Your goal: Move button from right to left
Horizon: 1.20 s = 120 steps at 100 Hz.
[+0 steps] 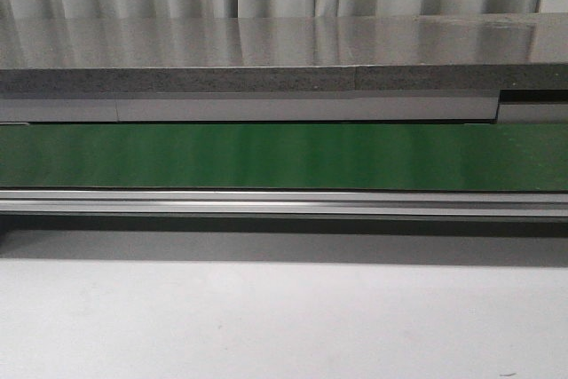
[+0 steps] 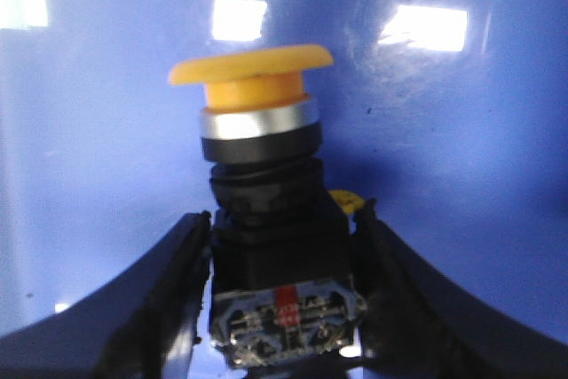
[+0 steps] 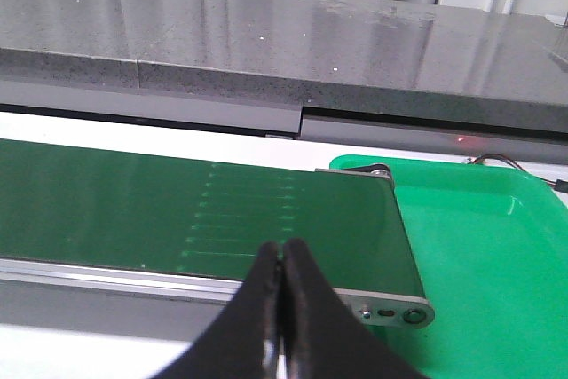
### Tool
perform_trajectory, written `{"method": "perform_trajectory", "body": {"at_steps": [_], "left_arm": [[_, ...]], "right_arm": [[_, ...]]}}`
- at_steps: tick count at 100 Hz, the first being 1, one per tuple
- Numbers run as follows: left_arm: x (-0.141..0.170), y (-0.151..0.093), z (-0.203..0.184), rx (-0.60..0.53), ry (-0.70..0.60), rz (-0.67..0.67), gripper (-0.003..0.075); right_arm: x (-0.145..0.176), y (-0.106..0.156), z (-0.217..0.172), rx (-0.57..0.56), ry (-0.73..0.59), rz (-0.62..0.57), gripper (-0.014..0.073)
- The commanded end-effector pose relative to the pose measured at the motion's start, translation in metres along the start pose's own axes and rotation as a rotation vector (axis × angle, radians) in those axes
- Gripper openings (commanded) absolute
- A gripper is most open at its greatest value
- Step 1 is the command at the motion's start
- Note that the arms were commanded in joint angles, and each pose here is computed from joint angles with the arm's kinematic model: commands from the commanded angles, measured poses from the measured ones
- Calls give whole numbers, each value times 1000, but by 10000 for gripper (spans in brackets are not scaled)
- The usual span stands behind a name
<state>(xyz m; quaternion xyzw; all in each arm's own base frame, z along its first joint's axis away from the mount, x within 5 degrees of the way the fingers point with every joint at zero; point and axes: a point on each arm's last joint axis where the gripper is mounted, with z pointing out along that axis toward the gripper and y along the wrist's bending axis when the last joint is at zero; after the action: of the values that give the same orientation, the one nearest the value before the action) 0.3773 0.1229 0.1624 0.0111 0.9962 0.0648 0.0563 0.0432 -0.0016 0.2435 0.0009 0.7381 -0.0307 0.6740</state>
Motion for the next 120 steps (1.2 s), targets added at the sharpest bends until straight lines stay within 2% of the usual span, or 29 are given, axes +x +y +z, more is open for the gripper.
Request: {"method": "perform_trajectory", "body": {"at_steps": [1, 6, 13, 29, 43, 53, 68, 77, 99, 120], "left_arm": [[-5, 5, -23, -24, -80, -9, 367], [-5, 5, -23, -25, -82, -9, 454], [-6, 5, -24, -26, -85, -10, 524], [-8, 9, -36, -48, -68, 0, 508], [-10, 17, -70, -104, -121, -52, 409], [-10, 21, -103, -133, -194, -78, 244], [0, 16, -151, -97, -332, -129, -13], [8, 11, -177, -68, -409, -152, -20], [34, -16, -234, 85, -620, -191, -20], [60, -56, -260, 137, -773, -120, -20]], "right_arm": [[-15, -1, -2, 11, -96, -12, -60], [-15, -1, -2, 11, -96, -12, -60], [-15, -1, -2, 11, -96, -12, -60], [-15, -1, -2, 11, -96, -12, -60], [-15, -1, -2, 11, -96, -12, -60], [-15, -1, -2, 11, -96, -12, -60], [-15, -1, -2, 11, -96, -12, -60], [-15, -1, -2, 11, -96, -12, -60], [-15, -1, -2, 11, -96, -12, -60], [-15, -1, -2, 11, -96, -12, -60]]}}
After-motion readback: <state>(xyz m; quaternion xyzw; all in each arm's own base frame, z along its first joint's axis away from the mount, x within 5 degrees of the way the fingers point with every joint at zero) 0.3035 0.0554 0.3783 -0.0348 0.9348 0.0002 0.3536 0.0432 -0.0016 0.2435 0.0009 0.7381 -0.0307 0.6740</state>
